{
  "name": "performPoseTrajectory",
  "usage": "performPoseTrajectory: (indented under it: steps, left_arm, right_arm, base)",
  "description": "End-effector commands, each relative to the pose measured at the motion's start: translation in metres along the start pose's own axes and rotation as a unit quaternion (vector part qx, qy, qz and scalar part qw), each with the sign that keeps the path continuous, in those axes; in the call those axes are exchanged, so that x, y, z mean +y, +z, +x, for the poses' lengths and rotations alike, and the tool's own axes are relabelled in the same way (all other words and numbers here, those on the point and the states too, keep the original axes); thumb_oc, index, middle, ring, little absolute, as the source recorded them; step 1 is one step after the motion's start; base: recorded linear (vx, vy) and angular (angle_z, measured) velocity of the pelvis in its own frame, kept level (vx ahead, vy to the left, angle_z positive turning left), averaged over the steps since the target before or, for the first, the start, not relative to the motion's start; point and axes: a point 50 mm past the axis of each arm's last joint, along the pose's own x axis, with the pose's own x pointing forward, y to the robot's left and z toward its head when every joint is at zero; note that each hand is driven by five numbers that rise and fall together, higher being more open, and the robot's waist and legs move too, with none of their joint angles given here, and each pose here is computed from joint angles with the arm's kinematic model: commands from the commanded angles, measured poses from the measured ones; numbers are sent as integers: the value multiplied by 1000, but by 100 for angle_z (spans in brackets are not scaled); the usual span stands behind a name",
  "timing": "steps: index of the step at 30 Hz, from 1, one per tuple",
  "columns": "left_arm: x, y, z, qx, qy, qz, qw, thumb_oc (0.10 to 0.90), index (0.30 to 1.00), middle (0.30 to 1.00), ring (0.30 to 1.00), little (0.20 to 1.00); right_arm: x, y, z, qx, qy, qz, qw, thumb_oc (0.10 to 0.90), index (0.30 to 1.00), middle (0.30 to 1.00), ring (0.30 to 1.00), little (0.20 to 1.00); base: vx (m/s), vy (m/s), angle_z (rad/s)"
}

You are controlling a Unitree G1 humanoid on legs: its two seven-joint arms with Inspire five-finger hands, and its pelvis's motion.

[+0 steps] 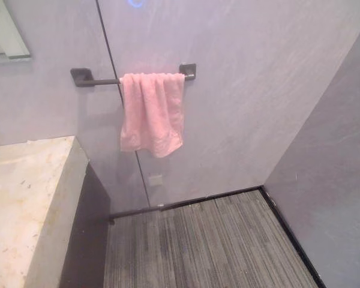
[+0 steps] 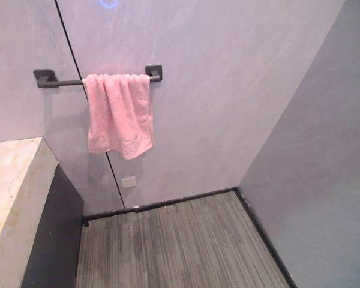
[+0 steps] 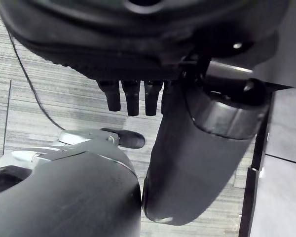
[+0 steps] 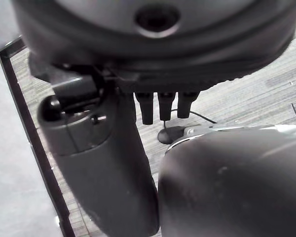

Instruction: Organize the bathroom.

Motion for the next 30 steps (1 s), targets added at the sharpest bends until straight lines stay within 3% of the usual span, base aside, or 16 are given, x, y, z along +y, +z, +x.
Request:
performPoseTrajectory:
  steps: [1,12,30]
  left_arm:
    - [-12,4,2,15,-3,-6,1000,800,900,900,900,900]
    - [-11,1,2,21,-10,8,1000,800,900,900,900,900]
    - [-12,15,2,7,-5,32,999,800,900,900,900,900]
  right_arm:
    - [-5,-18,0,63,-27,-42,997,800,900,900,900,900]
    - [-8,-15,-1,65,-35,-38,997,800,900,900,900,900]
    - [-29,6,-5,-5,-61,-29,998,800,900,900,900,900]
  base:
    - [0,0,0]
    - [7,6,0]
    - [60,30,-14]
